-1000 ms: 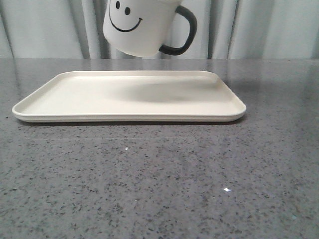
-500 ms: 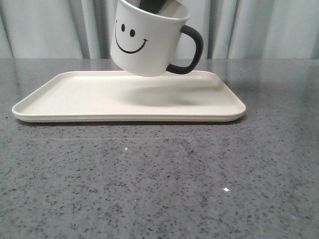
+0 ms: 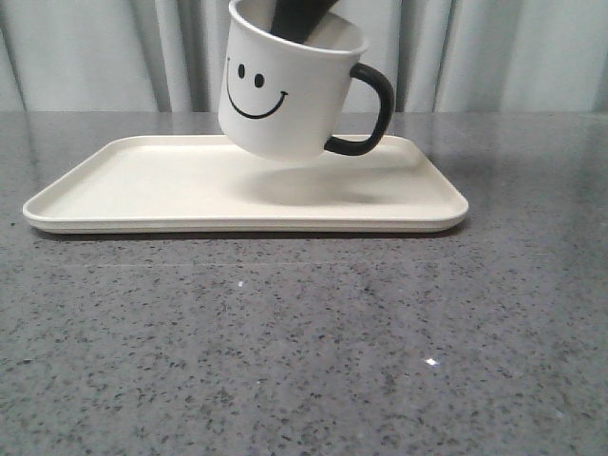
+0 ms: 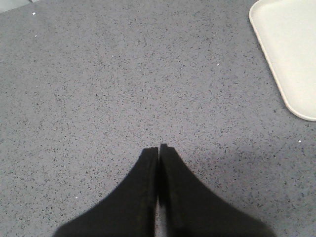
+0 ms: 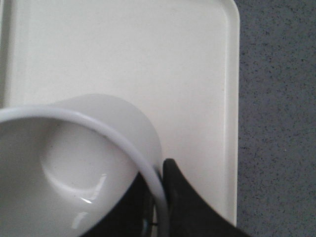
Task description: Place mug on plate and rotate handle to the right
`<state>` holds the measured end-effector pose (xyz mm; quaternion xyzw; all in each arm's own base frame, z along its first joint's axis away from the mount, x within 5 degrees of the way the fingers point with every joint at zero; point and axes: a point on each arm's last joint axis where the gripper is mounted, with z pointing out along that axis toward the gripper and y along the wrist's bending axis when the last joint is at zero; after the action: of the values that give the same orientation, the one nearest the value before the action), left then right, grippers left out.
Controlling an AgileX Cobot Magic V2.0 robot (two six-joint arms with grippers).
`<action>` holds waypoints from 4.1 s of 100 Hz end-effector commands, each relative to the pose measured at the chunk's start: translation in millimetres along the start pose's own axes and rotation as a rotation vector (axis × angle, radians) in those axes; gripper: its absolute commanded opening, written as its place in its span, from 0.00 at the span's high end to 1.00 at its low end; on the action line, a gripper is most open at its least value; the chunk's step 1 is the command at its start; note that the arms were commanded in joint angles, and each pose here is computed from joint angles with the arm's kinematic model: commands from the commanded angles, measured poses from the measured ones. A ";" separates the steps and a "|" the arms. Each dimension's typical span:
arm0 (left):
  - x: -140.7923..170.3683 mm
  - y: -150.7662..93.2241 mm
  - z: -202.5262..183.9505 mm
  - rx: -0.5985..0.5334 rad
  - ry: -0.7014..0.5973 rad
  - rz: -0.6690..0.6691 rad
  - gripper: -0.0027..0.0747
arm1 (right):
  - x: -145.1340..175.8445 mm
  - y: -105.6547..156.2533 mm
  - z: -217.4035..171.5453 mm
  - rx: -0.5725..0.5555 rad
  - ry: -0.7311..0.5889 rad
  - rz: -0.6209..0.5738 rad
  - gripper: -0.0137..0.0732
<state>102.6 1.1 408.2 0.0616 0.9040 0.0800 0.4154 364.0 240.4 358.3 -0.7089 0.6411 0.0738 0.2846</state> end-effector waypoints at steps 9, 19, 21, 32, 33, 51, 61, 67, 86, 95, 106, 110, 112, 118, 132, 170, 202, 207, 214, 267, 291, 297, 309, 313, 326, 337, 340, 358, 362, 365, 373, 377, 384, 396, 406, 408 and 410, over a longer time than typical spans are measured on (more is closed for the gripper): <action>-8.2 2.5 -5.5 -0.009 -0.071 -0.014 0.99 | -12.1 12.0 -31.7 -0.019 -0.024 -0.027 0.97; -8.2 2.5 -5.5 -0.009 -0.071 -0.014 0.99 | -11.6 12.8 -30.0 -0.025 -0.022 -0.026 0.97; -8.2 2.5 -5.5 -0.009 -0.071 -0.014 0.99 | -11.5 13.0 -29.5 -0.027 -0.021 -0.025 0.97; -8.2 2.3 -5.5 -0.007 -0.071 -0.015 0.99 | -10.2 13.7 -27.3 -0.035 -0.016 -0.022 0.97; -8.2 2.3 -5.5 -0.007 -0.071 -0.015 0.99 | -10.2 13.7 -27.3 -0.034 -0.015 -0.023 0.97; -8.2 2.3 -5.5 -0.007 -0.071 -0.015 0.99 | -11.2 14.4 -27.0 -0.035 -0.016 -0.025 0.97; -8.2 2.3 -5.5 -0.007 -0.071 -0.015 0.99 | -11.9 14.8 -26.8 -0.036 -0.017 -0.027 0.97; -8.2 2.3 -5.5 -0.007 -0.071 -0.015 0.99 | -12.3 15.1 -26.6 -0.037 -0.017 -0.028 0.97; -8.2 2.3 -5.5 -0.007 -0.071 -0.015 0.99 | -12.1 15.0 -26.2 -0.038 -0.016 -0.028 0.97; -8.2 2.2 -5.5 -0.006 -0.071 -0.016 0.99 | -12.1 15.0 -26.2 -0.038 -0.016 -0.028 0.97; -8.2 2.2 -5.5 -0.006 -0.071 -0.016 0.99 | -12.5 15.2 -26.0 -0.038 -0.017 -0.029 0.97; -8.2 2.2 -5.5 -0.006 -0.071 -0.016 0.99 | -12.9 15.5 -25.9 -0.039 -0.017 -0.029 0.97; -8.2 2.2 -5.5 -0.006 -0.071 -0.016 0.99 | -12.8 15.5 -25.9 -0.039 -0.017 -0.030 0.97; -8.2 2.2 -5.5 -0.006 -0.071 -0.016 0.99 | -14.2 16.4 -25.5 -0.041 -0.018 -0.033 0.97; -8.2 2.1 -5.5 -0.005 -0.071 -0.016 0.99 | -15.6 17.3 -25.0 -0.043 -0.019 -0.048 0.97; -8.2 2.1 -5.5 -0.005 -0.071 -0.016 0.99 | -12.1 17.8 -21.6 -0.049 0.002 -0.062 0.97; -8.2 2.1 -5.5 -0.005 -0.071 -0.016 0.99 | -6.2 23.5 -8.9 -0.095 0.027 -0.051 0.97; -8.2 2.1 -5.5 -0.005 -0.071 -0.016 0.99 | -6.5 23.7 -8.7 -0.095 0.028 -0.052 0.97; -8.2 2.1 -5.5 -0.005 -0.071 -0.016 0.99 | -7.6 24.6 -8.2 -0.097 0.027 -0.055 0.97; -8.2 1.5 -5.5 0.001 -0.071 -0.019 0.99 | -14.6 29.5 -5.9 -0.106 0.023 -0.074 0.97; -8.1 0.6 -5.5 0.011 -0.070 -0.023 0.99 | -14.2 29.3 -4.2 -0.110 0.025 -0.074 0.97; -8.1 0.6 -5.5 0.011 -0.070 -0.023 0.99 | -13.4 28.8 -1.0 -0.115 0.028 -0.072 0.97; -8.1 0.6 -5.5 0.011 -0.070 -0.023 0.99 | -11.7 28.1 5.1 -0.127 0.034 -0.067 0.97; -8.1 0.6 -5.5 0.011 -0.070 -0.023 0.99 | -11.8 28.1 5.1 -0.127 0.033 -0.067 0.97; -8.1 0.6 -5.5 0.011 -0.070 -0.023 0.99 | -11.5 27.9 6.5 -0.129 0.034 -0.066 0.97; -8.3 0.6 -5.5 0.011 -0.072 -0.023 0.99 | -10.7 27.5 9.7 -0.135 0.037 -0.064 0.97; -8.3 0.6 -5.5 0.011 -0.072 -0.023 0.99 | -10.5 27.5 10.2 -0.136 0.038 -0.063 0.97; -8.3 0.6 -5.5 0.011 -0.072 -0.023 0.99 | -10.4 27.2 11.1 -0.135 0.037 -0.063 0.97; -8.3 0.6 -5.5 0.011 -0.072 -0.023 0.99 | -10.5 27.1 11.1 -0.134 0.036 -0.063 0.97; -8.3 0.6 -5.5 0.011 -0.072 -0.023 0.99 | -10.7 27.2 11.1 -0.135 0.034 -0.062 0.97; -8.3 0.6 -5.5 0.011 -0.072 -0.023 0.99 | -10.5 27.5 11.1 -0.138 0.036 -0.062 0.97; -8.4 0.6 -5.5 0.012 -0.073 -0.023 0.99 | -10.5 27.5 11.1 -0.138 0.036 -0.062 0.97; -8.4 0.6 -5.5 0.012 -0.073 -0.023 0.99 | -10.6 27.5 11.1 -0.138 0.036 -0.062 0.97; -8.4 0.6 -5.5 0.012 -0.073 -0.023 0.99 | -11.3 27.8 11.1 -0.142 0.027 -0.059 0.95; -8.4 0.6 -5.5 0.012 -0.073 -0.023 0.99 | -12.3 28.3 11.0 -0.146 0.016 -0.055 0.89; -8.4 0.6 -5.5 0.012 -0.073 -0.023 0.99 | -12.4 28.3 11.0 -0.147 0.016 -0.055 0.88; -8.4 0.6 -5.5 0.012 -0.073 -0.023 0.99 | -12.5 28.4 11.0 -0.147 0.014 -0.055 0.87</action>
<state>102.4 -0.6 407.7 0.0619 0.9053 0.0696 0.4145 353.3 262.0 324.0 -0.7375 0.6273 0.0856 0.2349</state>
